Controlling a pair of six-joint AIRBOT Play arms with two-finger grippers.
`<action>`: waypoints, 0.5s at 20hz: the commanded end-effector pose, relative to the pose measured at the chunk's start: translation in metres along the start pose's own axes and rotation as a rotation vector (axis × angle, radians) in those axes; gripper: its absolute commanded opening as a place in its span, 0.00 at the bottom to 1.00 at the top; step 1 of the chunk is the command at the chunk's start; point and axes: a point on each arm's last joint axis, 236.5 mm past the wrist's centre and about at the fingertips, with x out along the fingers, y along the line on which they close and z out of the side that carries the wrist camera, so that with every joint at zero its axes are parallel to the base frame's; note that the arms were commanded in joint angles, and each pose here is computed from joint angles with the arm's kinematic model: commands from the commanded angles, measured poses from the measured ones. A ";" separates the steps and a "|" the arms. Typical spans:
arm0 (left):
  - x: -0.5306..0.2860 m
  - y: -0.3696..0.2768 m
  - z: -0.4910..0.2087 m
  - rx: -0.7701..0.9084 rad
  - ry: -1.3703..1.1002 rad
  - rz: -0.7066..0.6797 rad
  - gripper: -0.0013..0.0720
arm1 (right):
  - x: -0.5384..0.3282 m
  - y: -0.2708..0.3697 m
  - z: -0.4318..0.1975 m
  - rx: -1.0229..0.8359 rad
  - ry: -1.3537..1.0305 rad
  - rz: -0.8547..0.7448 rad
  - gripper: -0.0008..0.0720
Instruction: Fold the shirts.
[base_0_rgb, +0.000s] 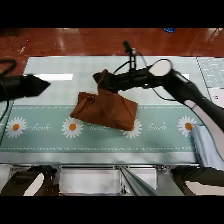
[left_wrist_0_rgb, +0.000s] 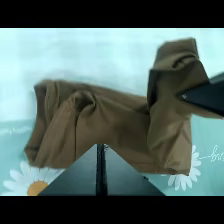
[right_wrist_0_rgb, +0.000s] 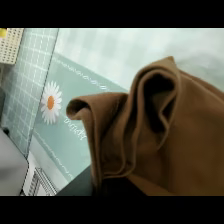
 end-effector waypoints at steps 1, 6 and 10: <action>0.013 0.012 -0.055 -0.094 0.034 -0.014 0.05 | 0.057 -0.004 -0.019 0.017 0.085 0.012 0.03; 0.043 0.029 -0.086 -0.176 0.075 -0.013 0.05 | 0.090 -0.020 -0.043 0.088 0.154 0.038 0.59; 0.050 0.033 -0.086 -0.193 0.066 -0.010 0.05 | 0.056 -0.021 -0.031 0.087 0.183 0.069 0.58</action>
